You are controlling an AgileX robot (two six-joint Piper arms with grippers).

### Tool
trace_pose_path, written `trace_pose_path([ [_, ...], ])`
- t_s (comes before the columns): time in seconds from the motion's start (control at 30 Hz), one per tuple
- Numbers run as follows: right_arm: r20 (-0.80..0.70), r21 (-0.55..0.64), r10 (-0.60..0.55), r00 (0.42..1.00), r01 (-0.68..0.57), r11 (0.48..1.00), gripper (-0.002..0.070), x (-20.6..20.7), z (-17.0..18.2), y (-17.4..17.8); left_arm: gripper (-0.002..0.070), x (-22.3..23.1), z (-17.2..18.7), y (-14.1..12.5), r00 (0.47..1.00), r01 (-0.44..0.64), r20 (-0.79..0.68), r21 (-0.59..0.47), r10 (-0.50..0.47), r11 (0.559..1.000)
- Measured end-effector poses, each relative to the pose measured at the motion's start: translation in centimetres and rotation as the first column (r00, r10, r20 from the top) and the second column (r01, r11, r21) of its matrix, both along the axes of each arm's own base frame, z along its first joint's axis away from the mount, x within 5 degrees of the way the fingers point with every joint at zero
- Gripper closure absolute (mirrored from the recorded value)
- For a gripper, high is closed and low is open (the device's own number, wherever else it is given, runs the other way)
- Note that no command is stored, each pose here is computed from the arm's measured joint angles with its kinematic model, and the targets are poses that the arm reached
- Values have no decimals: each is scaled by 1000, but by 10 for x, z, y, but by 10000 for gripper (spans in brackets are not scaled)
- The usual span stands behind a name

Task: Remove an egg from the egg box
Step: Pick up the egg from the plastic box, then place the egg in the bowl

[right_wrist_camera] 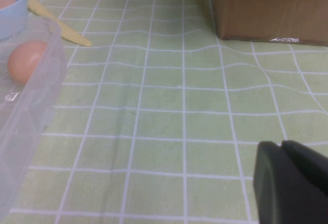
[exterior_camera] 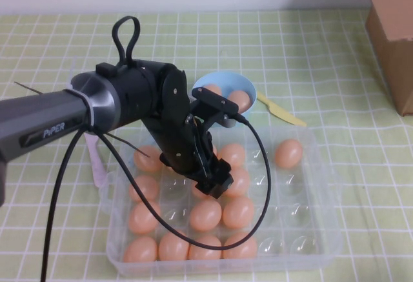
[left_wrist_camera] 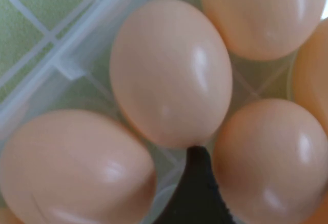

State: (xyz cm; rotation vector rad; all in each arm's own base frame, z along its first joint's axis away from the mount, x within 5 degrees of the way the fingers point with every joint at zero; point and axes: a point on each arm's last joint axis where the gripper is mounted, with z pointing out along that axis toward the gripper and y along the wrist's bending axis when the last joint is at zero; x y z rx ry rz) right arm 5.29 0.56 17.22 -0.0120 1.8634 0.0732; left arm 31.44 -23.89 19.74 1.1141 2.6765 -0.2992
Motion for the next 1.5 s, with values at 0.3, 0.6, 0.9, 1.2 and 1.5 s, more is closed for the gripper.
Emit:
trace_pose_path([
  [0.3,0,0,0,1000,0,1000,694,0,0,0,261,2,-6,-1,1000,-3,4,3,3,1000],
  [0.6,0,0,0,1000,0,1000,694,0,0,0,322,-5,15,-5,999,21,31,4,-21,1000],
  [0.9,0,0,0,1000,0,1000,694,0,0,0,322,2,96,-24,959,90,277,-85,-63,992],
  [1.2,0,0,0,1000,0,1000,694,0,0,0,322,50,78,-45,830,98,555,-230,48,968],
  [1.5,0,0,0,1000,0,1000,694,0,0,0,322,81,39,-35,818,47,567,-225,92,973],
])
